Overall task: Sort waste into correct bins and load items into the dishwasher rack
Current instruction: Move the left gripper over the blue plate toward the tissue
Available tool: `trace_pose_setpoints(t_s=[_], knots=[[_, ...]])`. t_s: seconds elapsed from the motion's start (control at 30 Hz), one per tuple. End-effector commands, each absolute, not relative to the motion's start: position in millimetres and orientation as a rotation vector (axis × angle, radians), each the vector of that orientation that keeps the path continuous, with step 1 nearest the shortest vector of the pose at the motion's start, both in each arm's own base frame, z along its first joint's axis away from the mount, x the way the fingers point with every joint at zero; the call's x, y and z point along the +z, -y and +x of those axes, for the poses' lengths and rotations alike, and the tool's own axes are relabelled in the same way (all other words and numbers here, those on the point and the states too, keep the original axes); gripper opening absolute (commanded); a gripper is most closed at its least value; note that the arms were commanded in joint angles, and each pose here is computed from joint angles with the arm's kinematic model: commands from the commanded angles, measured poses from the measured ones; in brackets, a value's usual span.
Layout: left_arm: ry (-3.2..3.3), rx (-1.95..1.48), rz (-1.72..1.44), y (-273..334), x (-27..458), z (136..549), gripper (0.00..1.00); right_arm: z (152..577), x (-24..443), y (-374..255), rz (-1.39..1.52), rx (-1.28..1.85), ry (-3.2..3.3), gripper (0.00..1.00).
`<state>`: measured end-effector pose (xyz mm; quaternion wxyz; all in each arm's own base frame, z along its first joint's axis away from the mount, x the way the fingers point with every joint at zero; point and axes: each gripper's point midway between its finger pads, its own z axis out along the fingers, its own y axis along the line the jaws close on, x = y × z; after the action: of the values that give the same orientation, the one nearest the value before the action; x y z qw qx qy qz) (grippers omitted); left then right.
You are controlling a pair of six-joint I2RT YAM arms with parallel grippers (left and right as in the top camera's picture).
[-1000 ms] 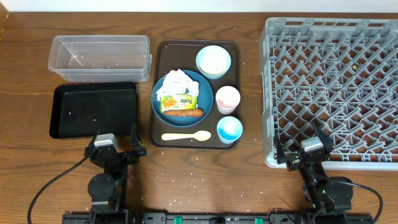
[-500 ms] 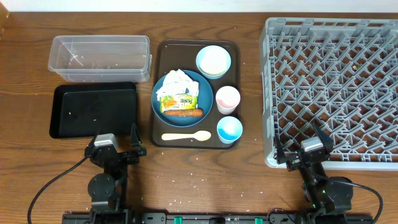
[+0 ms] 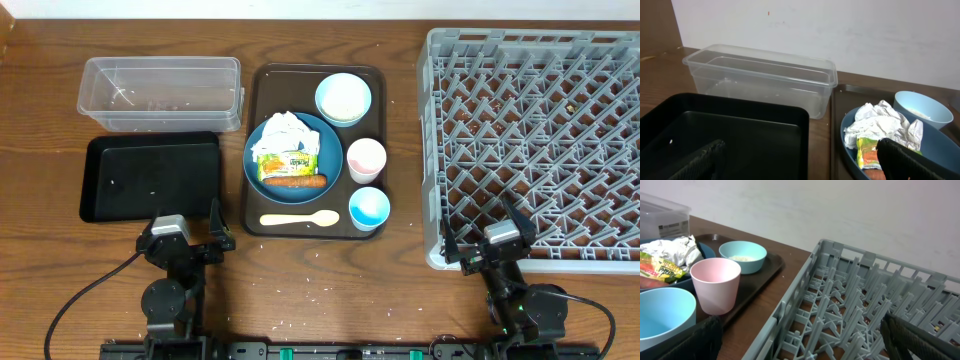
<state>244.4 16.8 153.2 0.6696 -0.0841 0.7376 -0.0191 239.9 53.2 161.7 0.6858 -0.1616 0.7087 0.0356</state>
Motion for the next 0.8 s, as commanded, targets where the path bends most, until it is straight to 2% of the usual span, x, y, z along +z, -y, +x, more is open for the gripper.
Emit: trace_pose_setpoints(t_s=[0.0,0.27,0.4,0.57,0.77], knots=[[-1.718,-0.026,-0.191,-18,136,243,0.97,240,161,-52,-0.342,0.090,-1.593,0.99],[-1.692,-0.036,-0.190,-17,142,244,0.97,240,162,-52,-0.342,0.090,-1.587,0.99],[-1.648,-0.080,-0.164,-10,154,246,0.97,241,178,-52,-0.306,0.116,-1.531,0.99],[-1.526,-0.218,-0.014,20,196,243,0.97,238,200,-56,-0.194,0.270,-1.463,0.99],[-1.440,-0.253,0.042,29,247,230,0.97,227,231,-70,-0.249,0.350,-1.382,0.99]])
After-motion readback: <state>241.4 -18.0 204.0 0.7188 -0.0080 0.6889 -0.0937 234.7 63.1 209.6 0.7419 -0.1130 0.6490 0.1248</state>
